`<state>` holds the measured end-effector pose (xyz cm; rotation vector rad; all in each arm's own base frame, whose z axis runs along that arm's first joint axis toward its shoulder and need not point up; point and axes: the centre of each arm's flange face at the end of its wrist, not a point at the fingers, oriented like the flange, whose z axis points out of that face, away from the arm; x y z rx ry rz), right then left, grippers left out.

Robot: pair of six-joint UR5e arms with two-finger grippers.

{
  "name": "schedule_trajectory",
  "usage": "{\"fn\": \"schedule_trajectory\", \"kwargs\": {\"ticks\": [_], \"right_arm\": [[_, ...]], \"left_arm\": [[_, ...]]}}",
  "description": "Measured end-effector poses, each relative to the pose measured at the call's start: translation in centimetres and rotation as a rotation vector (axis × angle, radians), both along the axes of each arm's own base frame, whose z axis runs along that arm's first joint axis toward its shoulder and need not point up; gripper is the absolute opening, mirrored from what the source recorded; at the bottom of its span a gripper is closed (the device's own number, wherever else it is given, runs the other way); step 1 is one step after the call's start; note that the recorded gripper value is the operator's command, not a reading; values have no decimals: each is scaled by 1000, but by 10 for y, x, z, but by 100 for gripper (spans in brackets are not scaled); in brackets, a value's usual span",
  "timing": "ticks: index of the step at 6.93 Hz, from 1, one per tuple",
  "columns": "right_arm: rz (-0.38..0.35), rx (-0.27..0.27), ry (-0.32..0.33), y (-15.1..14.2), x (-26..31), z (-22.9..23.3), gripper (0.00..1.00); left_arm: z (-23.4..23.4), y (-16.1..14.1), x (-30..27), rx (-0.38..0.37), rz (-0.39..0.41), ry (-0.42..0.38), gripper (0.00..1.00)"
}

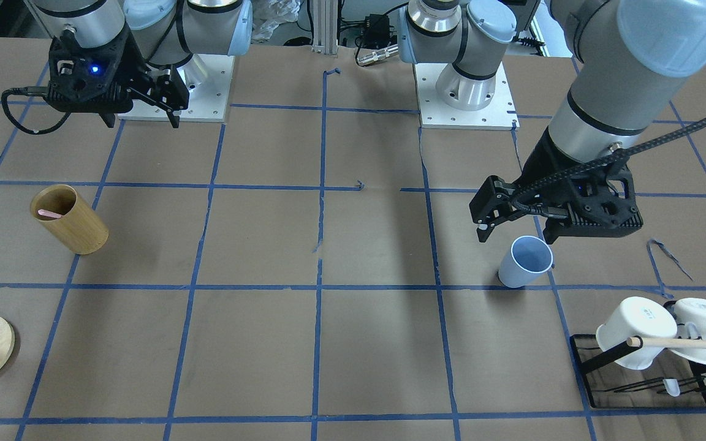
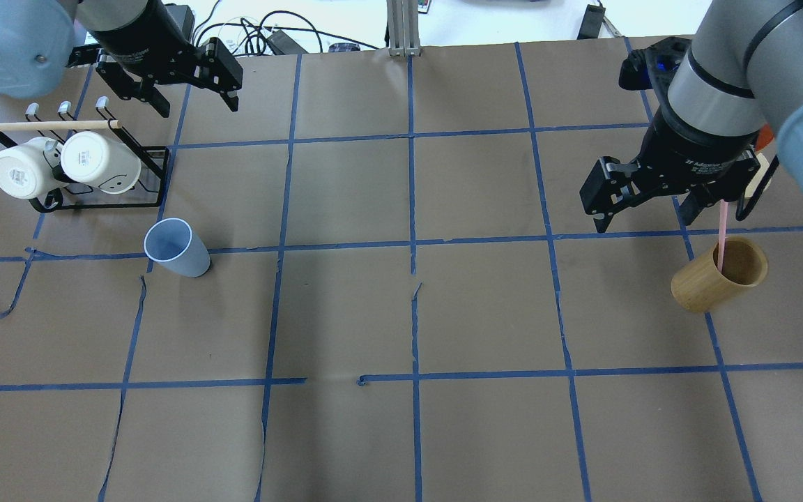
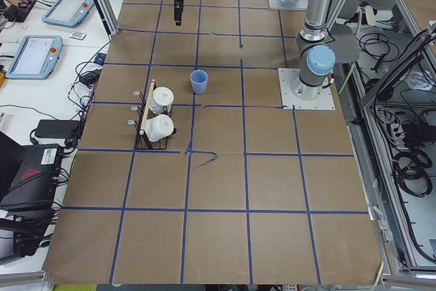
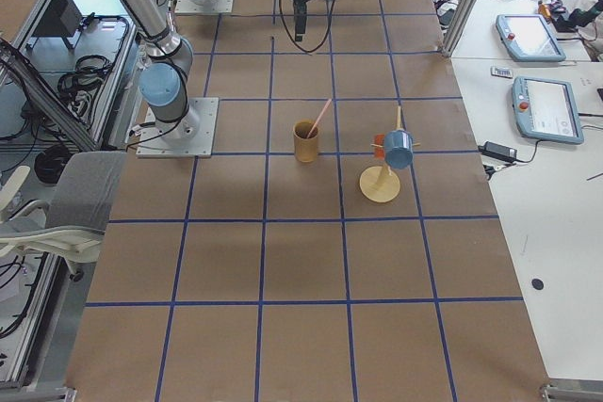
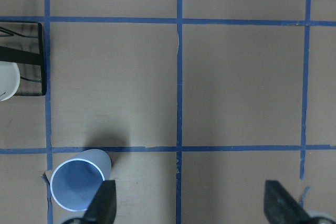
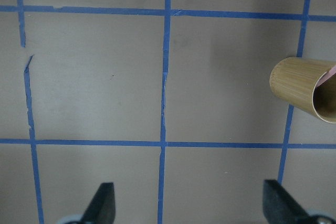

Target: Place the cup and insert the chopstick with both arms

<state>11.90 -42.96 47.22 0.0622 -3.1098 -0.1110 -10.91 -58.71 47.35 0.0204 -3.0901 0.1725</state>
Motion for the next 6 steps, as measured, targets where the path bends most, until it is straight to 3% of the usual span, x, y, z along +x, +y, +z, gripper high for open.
{"fn": "schedule_trajectory", "kwargs": {"ticks": [6], "right_arm": [[2,2,1,0,0,-1,100]], "left_arm": [[-30,-30,1,-59,-18,-3,100]]}}
